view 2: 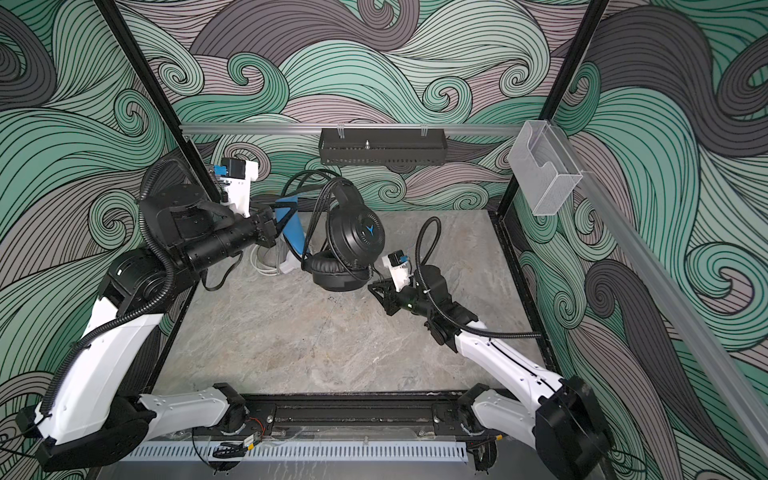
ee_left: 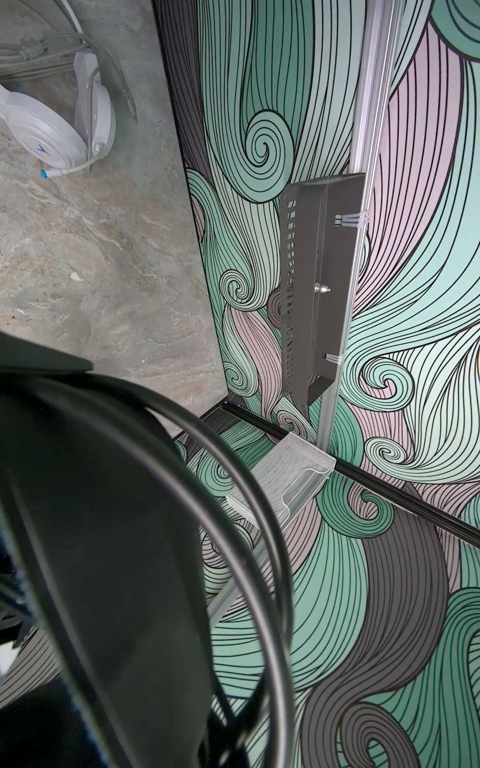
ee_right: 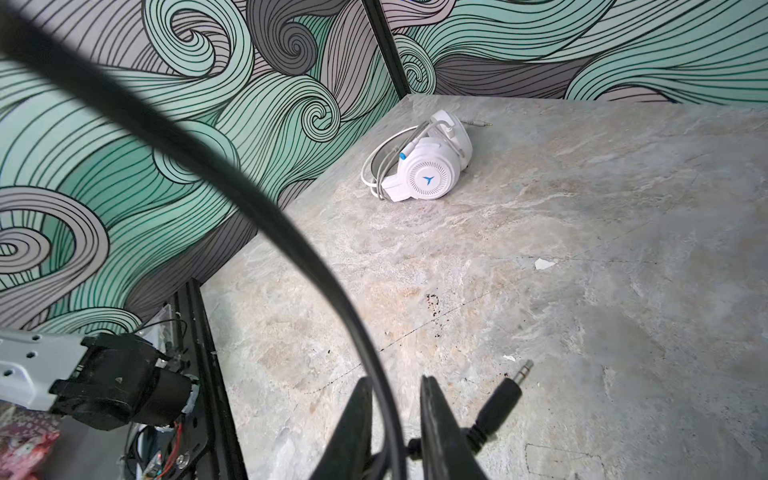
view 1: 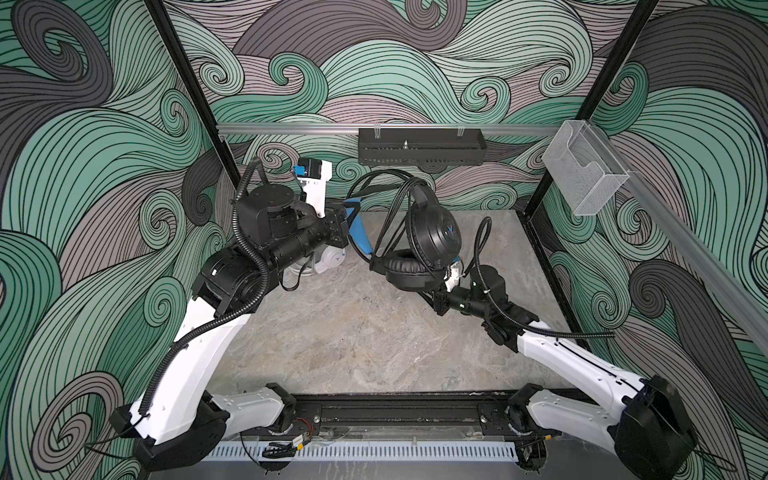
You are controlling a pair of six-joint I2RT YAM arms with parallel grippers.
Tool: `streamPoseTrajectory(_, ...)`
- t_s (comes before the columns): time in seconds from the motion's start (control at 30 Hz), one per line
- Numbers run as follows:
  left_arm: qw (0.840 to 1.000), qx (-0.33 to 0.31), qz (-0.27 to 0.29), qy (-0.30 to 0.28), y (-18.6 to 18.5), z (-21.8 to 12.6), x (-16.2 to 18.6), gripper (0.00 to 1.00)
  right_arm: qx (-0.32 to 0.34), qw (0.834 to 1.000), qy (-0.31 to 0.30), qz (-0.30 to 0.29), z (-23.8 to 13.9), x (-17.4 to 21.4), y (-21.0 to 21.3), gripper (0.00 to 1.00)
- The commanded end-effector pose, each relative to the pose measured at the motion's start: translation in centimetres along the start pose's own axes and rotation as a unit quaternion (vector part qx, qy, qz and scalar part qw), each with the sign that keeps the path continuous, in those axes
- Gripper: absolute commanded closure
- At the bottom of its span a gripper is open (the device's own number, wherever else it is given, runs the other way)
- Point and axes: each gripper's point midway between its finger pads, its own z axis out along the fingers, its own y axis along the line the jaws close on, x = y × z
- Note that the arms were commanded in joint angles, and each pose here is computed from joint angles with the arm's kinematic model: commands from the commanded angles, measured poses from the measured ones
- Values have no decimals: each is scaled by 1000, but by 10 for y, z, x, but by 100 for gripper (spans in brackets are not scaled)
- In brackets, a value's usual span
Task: Wrap the headphones
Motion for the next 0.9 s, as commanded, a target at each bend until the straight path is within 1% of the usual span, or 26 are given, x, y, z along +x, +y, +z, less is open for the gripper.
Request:
streamPoseTrajectory(0.0, 997, 35, -36, -64, -15, -14, -36, 100, -5, 1000, 6, -2, 1, 6, -1, 91)
streamPoseTrajectory(0.03, 997, 33, -40, -65, -13, -13, -36, 100, -5, 1000, 7, -6, 0, 5, 0, 98)
streamPoseTrajectory(0.07, 996, 30, -44, -65, -11, -13, -36, 100, -4, 1000, 7, -8, 0, 5, 0, 100)
streamPoseTrajectory(0.17, 995, 15, -73, -71, 0, -11, -36, 100, 7, 1000, 14, -12, -2, 5, -3, 100)
streamPoseTrajectory(0.27, 990, -11, -116, -82, 16, -8, -35, 100, 30, 999, 21, -23, -7, 5, -7, 100)
streamPoseTrajectory(0.37, 982, -50, -155, -95, 35, -3, -31, 100, 67, 995, 50, -57, -13, 10, -10, 100)
streamPoseTrajectory(0.43, 975, -77, -181, -104, 49, 2, -29, 100, 95, 989, 69, -86, -18, 16, -10, 100)
streamPoseTrajectory(0.53, 964, -97, -216, -119, 61, 11, -29, 100, 117, 980, 98, -125, -23, 26, -6, 100)
streamPoseTrajectory(0.7, 950, -115, -261, -123, 74, 30, -26, 100, 126, 966, 127, -186, -23, 39, 10, 100)
streamPoseTrajectory(0.87, 935, -118, -307, -129, 82, 46, -21, 100, 136, 952, 155, -227, -16, 50, 17, 100)
